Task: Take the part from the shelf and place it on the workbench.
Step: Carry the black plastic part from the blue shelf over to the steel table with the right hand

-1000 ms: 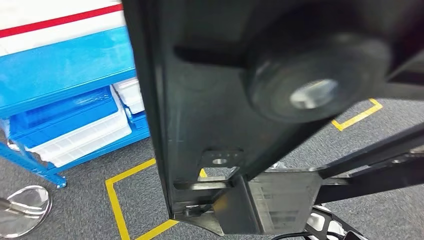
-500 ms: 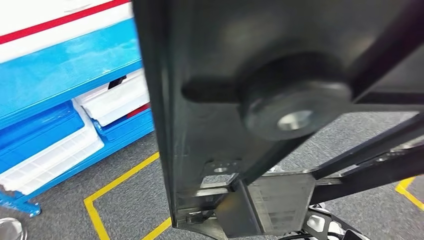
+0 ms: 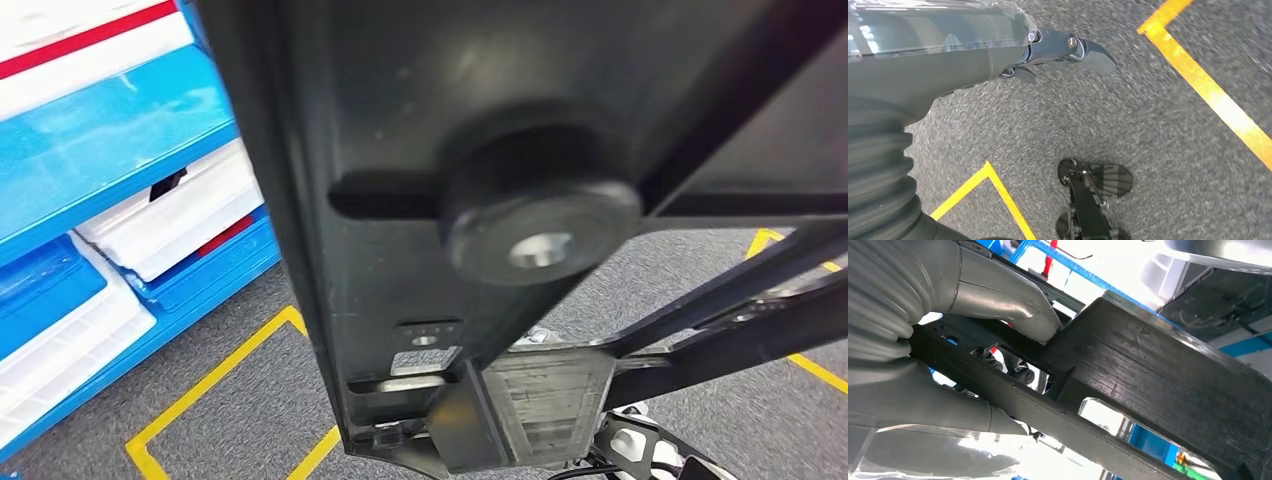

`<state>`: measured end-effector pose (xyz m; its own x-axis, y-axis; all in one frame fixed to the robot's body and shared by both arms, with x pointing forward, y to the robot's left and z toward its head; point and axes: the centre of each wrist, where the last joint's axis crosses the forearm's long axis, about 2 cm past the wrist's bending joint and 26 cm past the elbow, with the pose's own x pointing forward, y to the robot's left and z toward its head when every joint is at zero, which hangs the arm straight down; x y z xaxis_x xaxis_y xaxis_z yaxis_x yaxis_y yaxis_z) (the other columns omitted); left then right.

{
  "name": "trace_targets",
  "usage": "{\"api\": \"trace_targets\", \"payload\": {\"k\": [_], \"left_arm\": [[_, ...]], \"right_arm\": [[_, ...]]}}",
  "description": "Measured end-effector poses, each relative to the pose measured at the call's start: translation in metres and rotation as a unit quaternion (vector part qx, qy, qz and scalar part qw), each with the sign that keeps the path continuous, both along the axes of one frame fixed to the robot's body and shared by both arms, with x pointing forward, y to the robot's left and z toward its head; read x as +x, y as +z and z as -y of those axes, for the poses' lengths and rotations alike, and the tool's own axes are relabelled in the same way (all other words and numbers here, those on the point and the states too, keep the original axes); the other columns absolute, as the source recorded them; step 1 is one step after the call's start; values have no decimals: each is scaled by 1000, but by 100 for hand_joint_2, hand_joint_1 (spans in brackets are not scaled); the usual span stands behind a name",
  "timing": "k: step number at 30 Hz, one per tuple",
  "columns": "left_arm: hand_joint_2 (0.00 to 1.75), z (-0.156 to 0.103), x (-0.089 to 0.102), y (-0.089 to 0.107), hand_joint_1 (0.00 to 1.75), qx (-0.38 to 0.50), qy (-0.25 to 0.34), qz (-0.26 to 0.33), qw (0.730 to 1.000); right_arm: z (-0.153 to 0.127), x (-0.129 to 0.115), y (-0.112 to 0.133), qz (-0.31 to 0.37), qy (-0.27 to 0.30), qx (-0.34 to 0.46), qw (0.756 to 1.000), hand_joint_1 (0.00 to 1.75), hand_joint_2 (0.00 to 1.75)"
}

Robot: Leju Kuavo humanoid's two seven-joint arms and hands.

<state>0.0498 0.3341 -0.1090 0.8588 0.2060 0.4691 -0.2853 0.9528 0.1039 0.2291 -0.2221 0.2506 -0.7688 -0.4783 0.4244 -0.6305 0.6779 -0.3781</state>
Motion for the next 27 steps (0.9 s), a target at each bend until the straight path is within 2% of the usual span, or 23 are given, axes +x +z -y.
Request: {"api": "trace_targets", "payload": {"k": [20,27], "left_arm": [[175,3,-1,0,0,2,4,-2,1000],[175,14,-6,-2,0,8,30,-8,999]], "right_arm": [[2,2,-1,-14,-11,-18,1000,175,175],[5,26,-38,-59,-44,-71,995,175,175]]}}
